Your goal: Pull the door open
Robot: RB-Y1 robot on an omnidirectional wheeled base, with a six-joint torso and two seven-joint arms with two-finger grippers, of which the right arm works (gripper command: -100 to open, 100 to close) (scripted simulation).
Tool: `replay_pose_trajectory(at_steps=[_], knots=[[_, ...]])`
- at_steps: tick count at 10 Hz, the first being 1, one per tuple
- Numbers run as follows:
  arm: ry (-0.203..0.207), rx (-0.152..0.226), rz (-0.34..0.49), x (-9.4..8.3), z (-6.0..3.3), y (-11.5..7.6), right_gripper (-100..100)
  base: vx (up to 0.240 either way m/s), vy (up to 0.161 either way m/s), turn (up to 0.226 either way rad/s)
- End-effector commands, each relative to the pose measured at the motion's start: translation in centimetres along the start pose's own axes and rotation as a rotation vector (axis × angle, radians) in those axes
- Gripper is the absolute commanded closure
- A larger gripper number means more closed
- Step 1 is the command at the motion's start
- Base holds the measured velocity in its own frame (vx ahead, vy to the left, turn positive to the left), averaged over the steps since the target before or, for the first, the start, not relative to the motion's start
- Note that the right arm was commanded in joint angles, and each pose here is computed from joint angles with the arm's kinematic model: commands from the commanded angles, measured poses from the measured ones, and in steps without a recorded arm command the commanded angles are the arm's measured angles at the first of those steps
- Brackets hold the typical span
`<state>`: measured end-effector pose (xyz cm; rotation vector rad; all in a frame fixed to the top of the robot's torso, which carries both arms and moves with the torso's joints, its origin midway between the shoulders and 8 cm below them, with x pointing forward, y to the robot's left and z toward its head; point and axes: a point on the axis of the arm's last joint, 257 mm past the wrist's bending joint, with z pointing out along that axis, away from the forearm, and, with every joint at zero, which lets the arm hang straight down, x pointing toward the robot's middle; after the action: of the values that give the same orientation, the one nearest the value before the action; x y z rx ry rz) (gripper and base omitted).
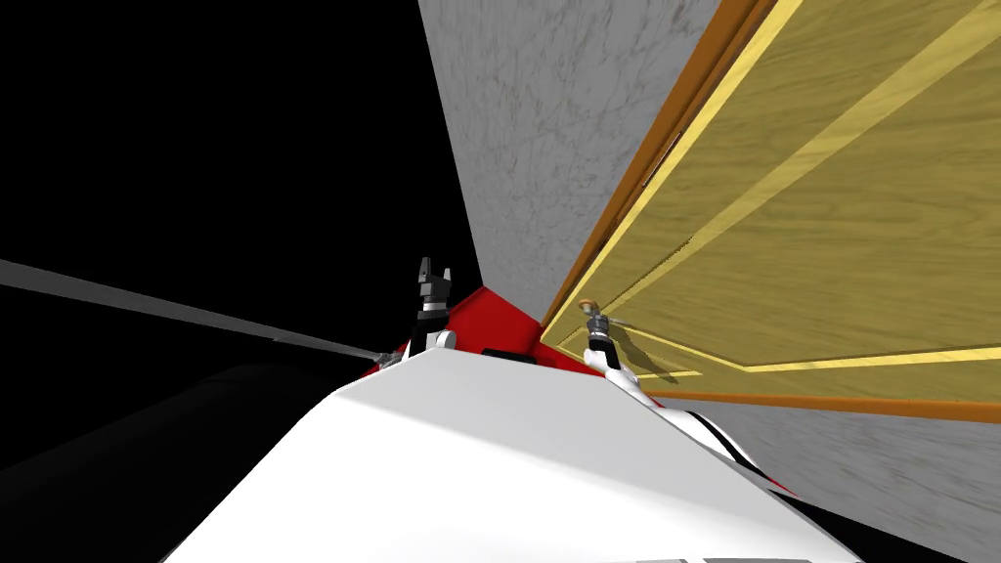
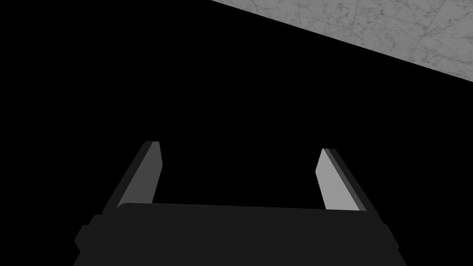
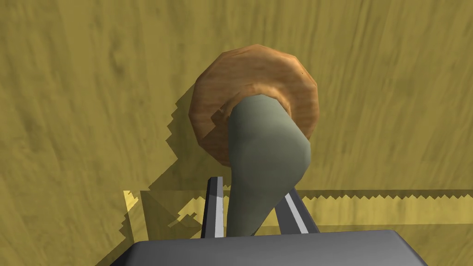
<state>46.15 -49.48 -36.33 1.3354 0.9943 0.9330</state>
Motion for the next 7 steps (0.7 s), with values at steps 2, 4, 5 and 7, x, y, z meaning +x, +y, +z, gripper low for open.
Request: replay_pose_trajectory(at_steps=[2,4,5,7], knots=[[0.032,-0.009,-0.001,0.6,-0.1,0.3,100,-0.212,-0.052,0.107],[0.066,-0.014,-0.002,1.1,-0.32,0.5,100,-0.249,-0.05,0.132],[0.079,-0.015,-0.002,1.3,-0.42,0.6,100,-0.254,-0.044,0.117],[0.106,-0.017,-0.002,1.8,-0.65,0.6,100,-0.239,-0.065,0.109]])
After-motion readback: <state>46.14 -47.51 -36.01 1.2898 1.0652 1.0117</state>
